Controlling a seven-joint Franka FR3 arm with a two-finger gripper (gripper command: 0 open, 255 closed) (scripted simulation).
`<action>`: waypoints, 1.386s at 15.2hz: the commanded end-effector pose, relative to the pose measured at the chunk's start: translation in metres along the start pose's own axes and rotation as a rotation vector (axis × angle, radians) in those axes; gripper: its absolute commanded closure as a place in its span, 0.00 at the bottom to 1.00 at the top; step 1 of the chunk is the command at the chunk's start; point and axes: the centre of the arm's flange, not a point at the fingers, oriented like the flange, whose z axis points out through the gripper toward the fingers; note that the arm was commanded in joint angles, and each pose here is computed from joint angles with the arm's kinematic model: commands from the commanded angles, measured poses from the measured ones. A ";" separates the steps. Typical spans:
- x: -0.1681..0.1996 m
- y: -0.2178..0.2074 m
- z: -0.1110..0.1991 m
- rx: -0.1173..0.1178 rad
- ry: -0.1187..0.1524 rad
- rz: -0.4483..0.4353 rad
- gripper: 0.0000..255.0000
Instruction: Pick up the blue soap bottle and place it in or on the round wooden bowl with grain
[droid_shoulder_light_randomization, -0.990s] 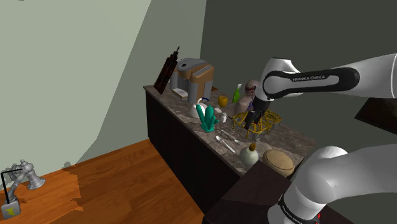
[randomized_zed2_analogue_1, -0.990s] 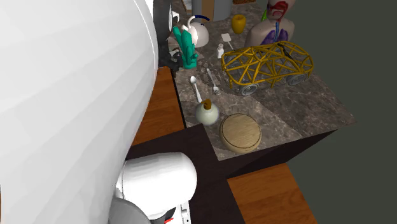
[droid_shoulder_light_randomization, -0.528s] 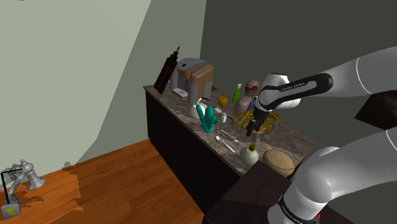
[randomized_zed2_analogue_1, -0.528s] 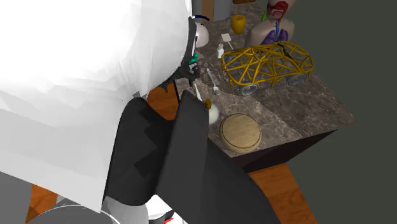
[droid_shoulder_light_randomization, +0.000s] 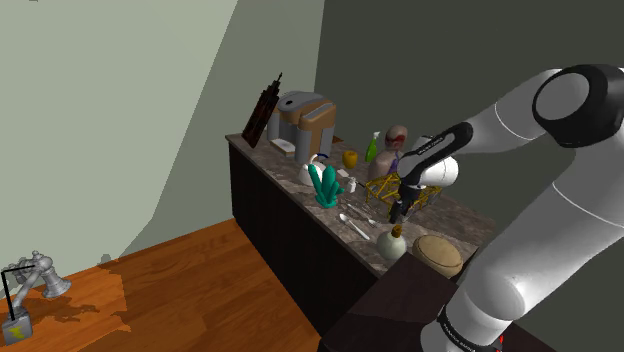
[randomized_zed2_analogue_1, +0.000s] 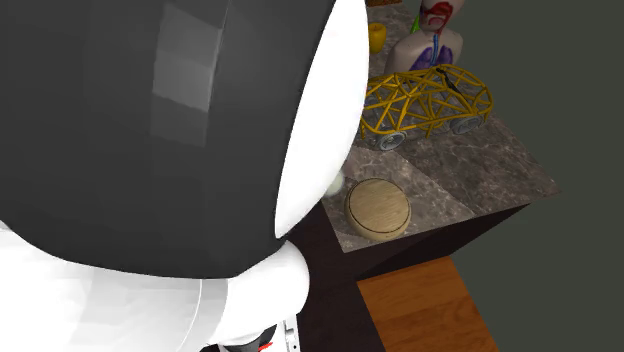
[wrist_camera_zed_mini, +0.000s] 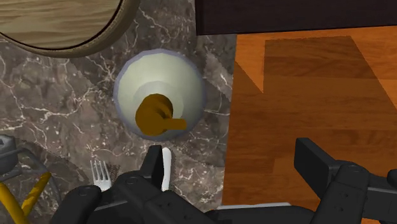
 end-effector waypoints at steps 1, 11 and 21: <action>-0.001 0.016 0.020 -0.004 -0.003 -0.003 0.00; 0.001 0.056 0.093 -0.006 -0.012 -0.008 0.00; 0.001 0.056 0.107 -0.006 -0.012 -0.008 0.00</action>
